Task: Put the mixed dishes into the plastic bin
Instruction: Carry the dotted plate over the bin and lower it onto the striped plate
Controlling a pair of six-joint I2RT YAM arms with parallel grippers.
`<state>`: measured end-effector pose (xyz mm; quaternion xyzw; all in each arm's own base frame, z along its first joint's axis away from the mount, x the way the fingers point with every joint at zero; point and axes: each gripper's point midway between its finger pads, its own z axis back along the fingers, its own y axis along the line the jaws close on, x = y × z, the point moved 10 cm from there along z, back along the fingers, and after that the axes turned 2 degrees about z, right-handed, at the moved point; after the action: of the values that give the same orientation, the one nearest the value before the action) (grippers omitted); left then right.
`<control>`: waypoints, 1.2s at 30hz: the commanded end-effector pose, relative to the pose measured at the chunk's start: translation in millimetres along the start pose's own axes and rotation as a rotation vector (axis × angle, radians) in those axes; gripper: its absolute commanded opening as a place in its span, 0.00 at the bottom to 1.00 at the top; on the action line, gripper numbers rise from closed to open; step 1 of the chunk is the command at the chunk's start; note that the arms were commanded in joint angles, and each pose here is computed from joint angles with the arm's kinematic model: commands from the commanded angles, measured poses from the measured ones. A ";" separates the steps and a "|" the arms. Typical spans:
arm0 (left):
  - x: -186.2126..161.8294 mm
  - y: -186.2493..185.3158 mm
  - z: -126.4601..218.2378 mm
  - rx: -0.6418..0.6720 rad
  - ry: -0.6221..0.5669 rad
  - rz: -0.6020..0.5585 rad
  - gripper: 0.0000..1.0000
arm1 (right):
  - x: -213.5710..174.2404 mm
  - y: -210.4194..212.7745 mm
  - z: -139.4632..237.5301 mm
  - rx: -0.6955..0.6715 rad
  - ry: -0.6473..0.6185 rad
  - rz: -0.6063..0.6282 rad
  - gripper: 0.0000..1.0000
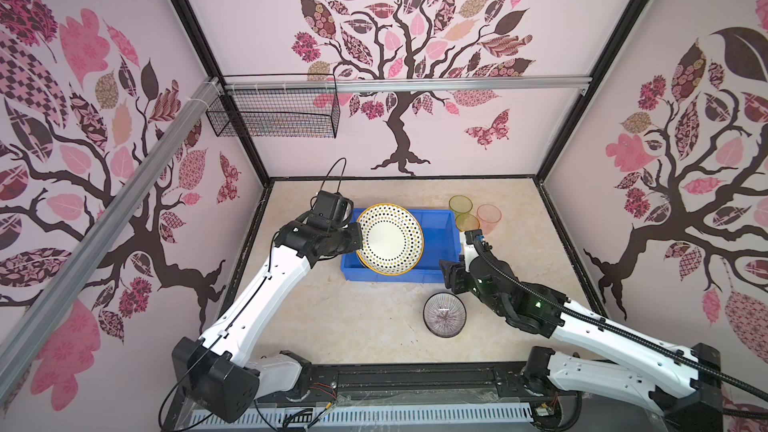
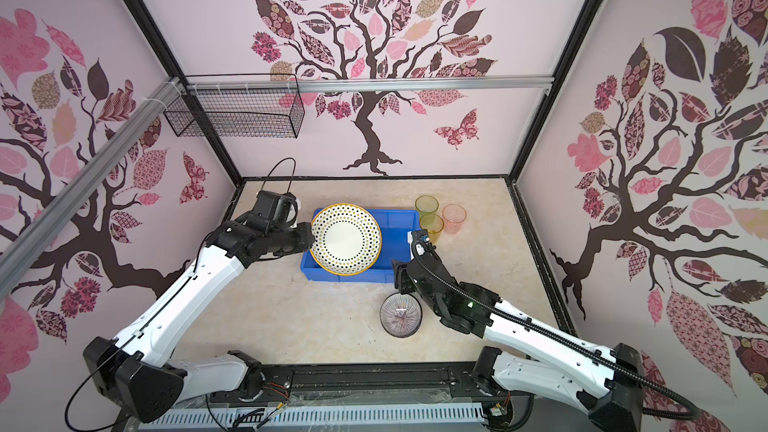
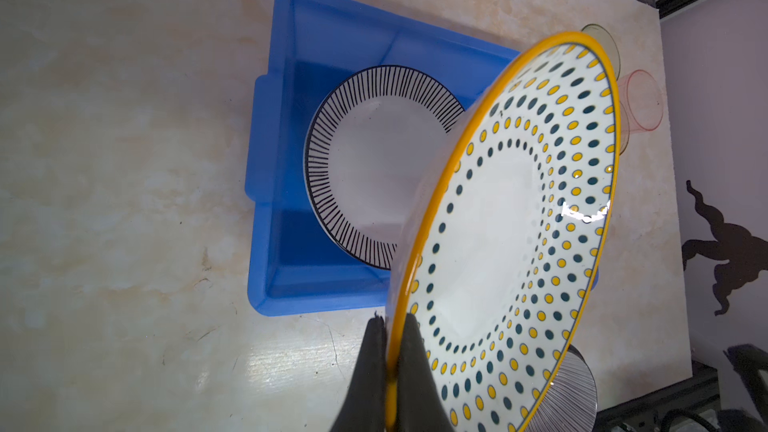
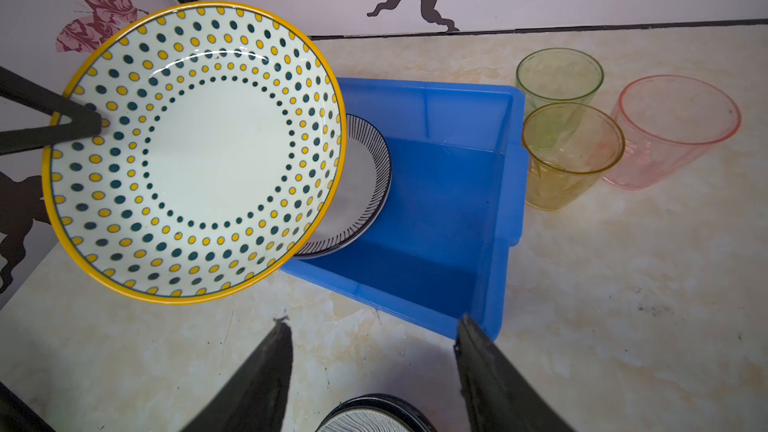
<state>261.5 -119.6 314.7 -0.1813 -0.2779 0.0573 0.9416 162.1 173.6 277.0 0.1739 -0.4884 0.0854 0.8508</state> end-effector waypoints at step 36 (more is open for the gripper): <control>56.0 20.6 -106.4 -0.117 0.043 0.111 0.00 | -17.1 -20.2 -1.7 -0.026 0.073 -0.078 0.66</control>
<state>354.0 -113.5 221.4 -0.1975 -0.1923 0.1094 0.9550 162.3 158.7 250.2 0.1725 -0.4479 0.0558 0.8755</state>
